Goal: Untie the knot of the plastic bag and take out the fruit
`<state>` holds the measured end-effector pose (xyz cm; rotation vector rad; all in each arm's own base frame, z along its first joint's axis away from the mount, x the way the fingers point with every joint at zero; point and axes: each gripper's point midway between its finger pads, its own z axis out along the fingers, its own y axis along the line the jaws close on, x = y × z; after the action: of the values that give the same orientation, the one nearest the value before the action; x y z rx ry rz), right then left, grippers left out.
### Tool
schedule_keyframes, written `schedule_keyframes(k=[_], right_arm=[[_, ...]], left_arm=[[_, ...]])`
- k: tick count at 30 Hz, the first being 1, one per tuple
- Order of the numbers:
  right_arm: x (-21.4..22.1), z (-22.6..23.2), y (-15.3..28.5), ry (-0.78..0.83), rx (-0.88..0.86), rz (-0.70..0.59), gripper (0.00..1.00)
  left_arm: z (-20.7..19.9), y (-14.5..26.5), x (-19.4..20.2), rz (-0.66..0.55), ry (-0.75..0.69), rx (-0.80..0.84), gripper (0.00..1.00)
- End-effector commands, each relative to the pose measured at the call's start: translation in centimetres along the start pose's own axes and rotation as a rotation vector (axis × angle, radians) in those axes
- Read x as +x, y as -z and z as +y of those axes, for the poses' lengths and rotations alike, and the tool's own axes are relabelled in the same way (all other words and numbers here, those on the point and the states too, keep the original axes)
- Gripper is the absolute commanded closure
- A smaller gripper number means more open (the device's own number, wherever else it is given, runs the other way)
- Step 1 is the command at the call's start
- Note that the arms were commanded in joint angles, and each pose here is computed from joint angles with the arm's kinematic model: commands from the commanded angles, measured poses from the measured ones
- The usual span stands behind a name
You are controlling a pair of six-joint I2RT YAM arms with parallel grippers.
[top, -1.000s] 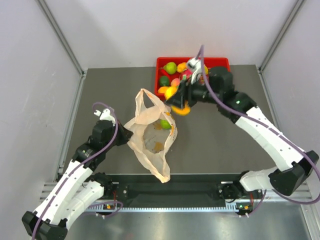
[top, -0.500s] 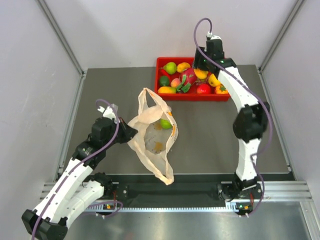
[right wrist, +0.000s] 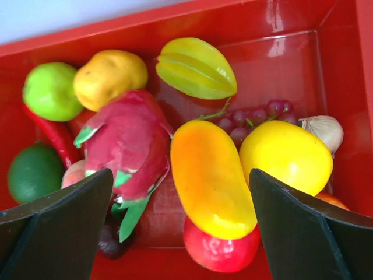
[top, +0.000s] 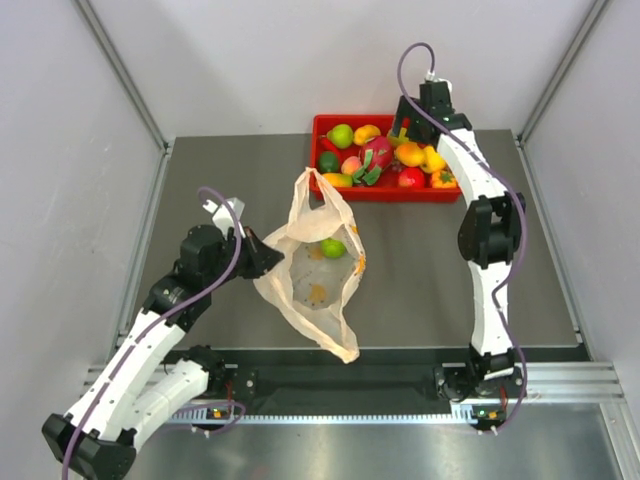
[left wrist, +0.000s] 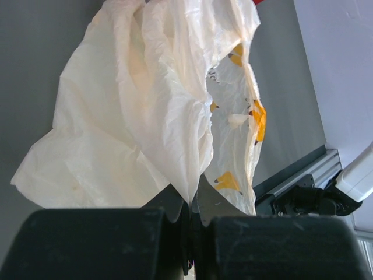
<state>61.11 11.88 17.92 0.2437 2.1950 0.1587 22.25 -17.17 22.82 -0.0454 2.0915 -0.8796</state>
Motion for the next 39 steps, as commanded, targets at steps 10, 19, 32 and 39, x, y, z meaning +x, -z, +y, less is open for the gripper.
schedule_keyframes(k=[10,19,32,39], right_arm=[[1.9,10.6,24.5,0.234,-0.557,-0.052,0.0],[15.2,17.3,32.1,0.446,-0.741,0.151,0.67],[30.8,21.7,28.1,0.52,-0.705,0.417,1.0],[27.8,17.4,21.2,0.379,-0.256,0.195,1.0]], left_arm=[[-3.1,-2.0,-3.5,-0.042,-0.086,0.112,1.0],[-0.5,-3.5,-0.2,0.014,-0.061,0.081,1.0],[-0.7,-2.7,-1.1,-0.029,-0.041,0.064,1.0],[-0.7,-2.4,-0.5,-0.021,0.0,0.074,1.0]])
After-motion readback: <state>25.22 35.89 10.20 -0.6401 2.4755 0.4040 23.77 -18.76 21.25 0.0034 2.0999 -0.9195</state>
